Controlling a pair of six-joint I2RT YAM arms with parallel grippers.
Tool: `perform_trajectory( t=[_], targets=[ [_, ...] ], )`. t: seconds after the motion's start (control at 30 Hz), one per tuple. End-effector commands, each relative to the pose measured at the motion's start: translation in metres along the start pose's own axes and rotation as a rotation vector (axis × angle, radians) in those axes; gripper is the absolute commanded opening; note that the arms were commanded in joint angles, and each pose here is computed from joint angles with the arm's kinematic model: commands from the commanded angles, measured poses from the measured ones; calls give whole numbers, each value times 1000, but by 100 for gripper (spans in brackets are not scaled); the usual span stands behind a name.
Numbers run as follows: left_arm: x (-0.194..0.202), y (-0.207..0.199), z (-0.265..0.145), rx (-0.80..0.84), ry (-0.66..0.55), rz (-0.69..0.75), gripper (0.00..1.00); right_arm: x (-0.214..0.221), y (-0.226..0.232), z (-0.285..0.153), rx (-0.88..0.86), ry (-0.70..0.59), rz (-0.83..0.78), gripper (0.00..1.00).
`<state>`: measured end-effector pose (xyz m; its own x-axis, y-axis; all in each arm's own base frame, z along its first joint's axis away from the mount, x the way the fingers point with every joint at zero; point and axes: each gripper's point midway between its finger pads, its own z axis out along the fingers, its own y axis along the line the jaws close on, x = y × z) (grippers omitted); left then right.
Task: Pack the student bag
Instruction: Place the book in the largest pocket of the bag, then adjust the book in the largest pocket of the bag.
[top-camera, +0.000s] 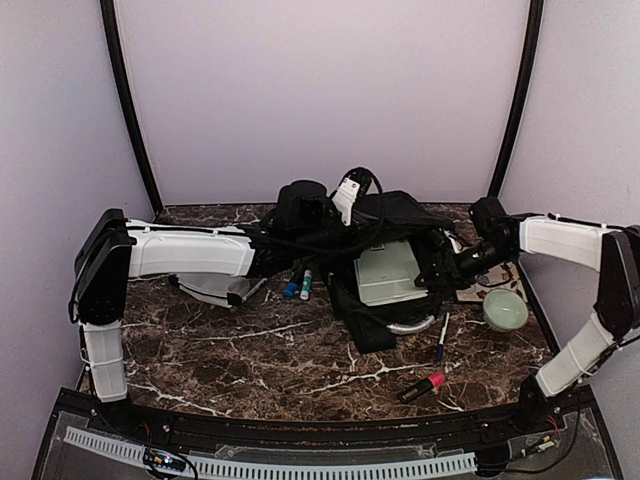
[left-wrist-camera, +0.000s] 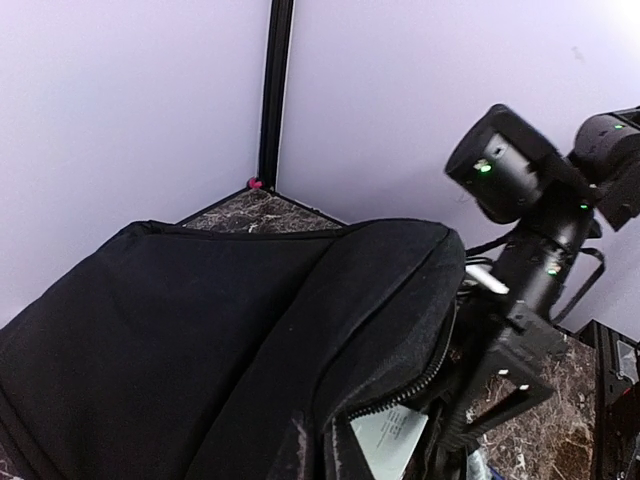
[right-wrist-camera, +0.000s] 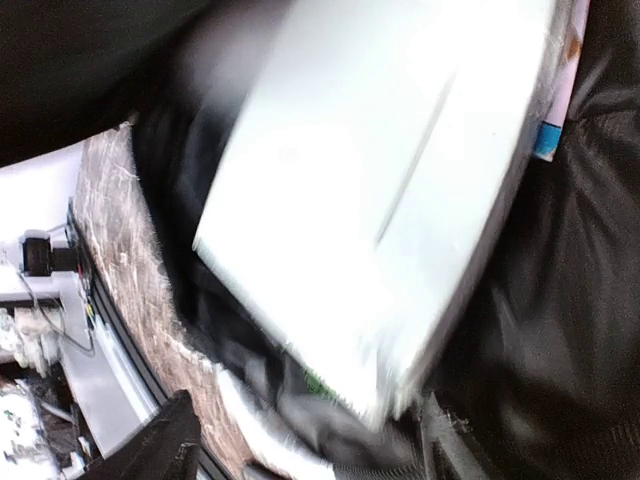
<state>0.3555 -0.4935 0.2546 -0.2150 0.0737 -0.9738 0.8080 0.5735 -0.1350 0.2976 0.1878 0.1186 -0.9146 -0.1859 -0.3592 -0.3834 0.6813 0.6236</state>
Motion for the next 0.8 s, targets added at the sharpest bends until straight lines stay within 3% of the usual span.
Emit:
perform_trajectory(
  t=[0.0,0.2,0.4,0.6,0.67,0.77],
  targets=[
    [-39,13,-17,-37,-122,-23,0,-8,45,-31,-22,-140,-207,65],
    [-38,16,-18,-35,-129,-34,0,1,35,-38,87,-112,-316,63],
    [-43,14,-19,-13,-140,-36,0,20,48,-20,49,5,-551,31],
    [-44,14,-21,-9,-142,-37,0,62,64,-1,-84,129,-679,21],
    [-44,14,-23,-9,-143,-38,0,66,62,4,-46,146,-723,16],
    [-44,12,-23,7,-142,-39,0,41,42,10,172,103,-801,7]
  ],
)
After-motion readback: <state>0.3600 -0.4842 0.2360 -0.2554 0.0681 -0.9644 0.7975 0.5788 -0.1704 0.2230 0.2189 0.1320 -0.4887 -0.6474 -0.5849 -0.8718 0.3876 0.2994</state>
